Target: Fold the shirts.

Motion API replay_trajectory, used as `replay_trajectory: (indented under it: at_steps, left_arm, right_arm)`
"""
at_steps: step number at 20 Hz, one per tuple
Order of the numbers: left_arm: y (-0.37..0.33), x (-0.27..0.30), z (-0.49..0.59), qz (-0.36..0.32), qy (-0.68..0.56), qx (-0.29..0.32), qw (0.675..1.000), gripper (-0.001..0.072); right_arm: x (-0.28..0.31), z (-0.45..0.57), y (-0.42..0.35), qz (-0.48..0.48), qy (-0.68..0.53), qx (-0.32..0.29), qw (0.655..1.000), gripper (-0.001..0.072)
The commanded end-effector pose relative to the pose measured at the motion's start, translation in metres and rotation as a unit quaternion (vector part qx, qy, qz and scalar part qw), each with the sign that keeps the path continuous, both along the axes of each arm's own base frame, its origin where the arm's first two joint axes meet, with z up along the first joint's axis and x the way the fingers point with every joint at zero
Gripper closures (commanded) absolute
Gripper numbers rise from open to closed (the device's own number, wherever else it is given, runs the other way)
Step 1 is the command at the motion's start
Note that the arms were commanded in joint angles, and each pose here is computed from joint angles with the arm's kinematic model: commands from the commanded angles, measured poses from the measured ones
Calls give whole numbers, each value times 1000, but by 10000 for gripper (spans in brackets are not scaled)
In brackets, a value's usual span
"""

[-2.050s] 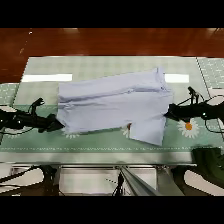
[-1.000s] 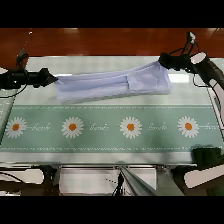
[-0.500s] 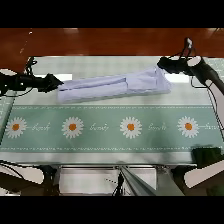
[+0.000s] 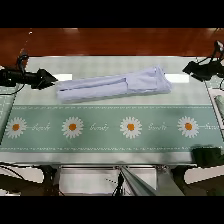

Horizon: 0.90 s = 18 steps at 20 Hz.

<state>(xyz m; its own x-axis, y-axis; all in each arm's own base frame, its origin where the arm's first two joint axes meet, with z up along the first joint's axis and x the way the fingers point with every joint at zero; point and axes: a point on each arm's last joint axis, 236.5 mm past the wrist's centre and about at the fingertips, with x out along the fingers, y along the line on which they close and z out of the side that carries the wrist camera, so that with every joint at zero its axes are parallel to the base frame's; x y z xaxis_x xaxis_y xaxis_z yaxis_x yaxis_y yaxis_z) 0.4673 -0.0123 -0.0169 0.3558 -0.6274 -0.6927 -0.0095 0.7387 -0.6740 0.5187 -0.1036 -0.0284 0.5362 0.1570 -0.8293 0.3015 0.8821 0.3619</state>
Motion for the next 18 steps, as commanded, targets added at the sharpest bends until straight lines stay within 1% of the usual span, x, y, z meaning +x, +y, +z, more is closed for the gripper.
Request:
replay_trajectory:
  at_steps: [1, 2, 4, 5, 6, 10, 11, 12, 13, 15, 16, 17, 18]
  left_arm:
    - [-13, -3, 12, -18, -6, -3, 1000, 222]
    - [-17, -4, 14, -23, -7, -3, 1000, 222]
    - [-24, -5, 16, -32, -8, -3, 999, 222]
    - [-28, -6, 16, -37, -7, -4, 999, 224]
    - [-32, -7, 17, -40, -7, -6, 999, 269]
    - [-46, -2, 27, -43, -20, -31, 998, 271]
    - [-48, -1, 30, -42, -23, -38, 998, 271]
    - [-49, 1, 33, -41, -26, -42, 998, 277]
    - [-50, 3, 37, -39, -30, -44, 998, 284]
    - [-49, 7, 44, -39, -40, -43, 997, 348]
    - [-51, 10, 52, -38, -48, -51, 997, 348]
    - [-55, 13, 61, -36, -56, -64, 996, 395]
    - [-60, 15, 70, -35, -63, -82, 994, 469]
  right_arm:
    - [-10, -21, 31, -12, 36, 159, 986, 105]
    - [-3, -25, 44, -19, 33, 194, 980, 105]
    - [6, -38, 71, -12, 38, 225, 974, 105]
    - [7, -48, 85, -3, 47, 227, 973, 105]
    - [7, -57, 100, 7, 55, 227, 972, 105]
    - [14, -78, 157, 43, 64, 215, 974, 110]
    - [18, -77, 168, 51, 55, 209, 975, 213]
    - [21, -71, 179, 64, 42, 211, 974, 393]
    - [23, -60, 188, 84, 25, 212, 973, 526]
    - [24, -30, 195, 121, -7, 200, 972, 690]
    - [24, -12, 195, 134, -24, 193, 972, 688]
    - [22, 11, 193, 146, -43, 185, 971, 688]
    - [19, 32, 193, 160, -59, 173, 970, 688]
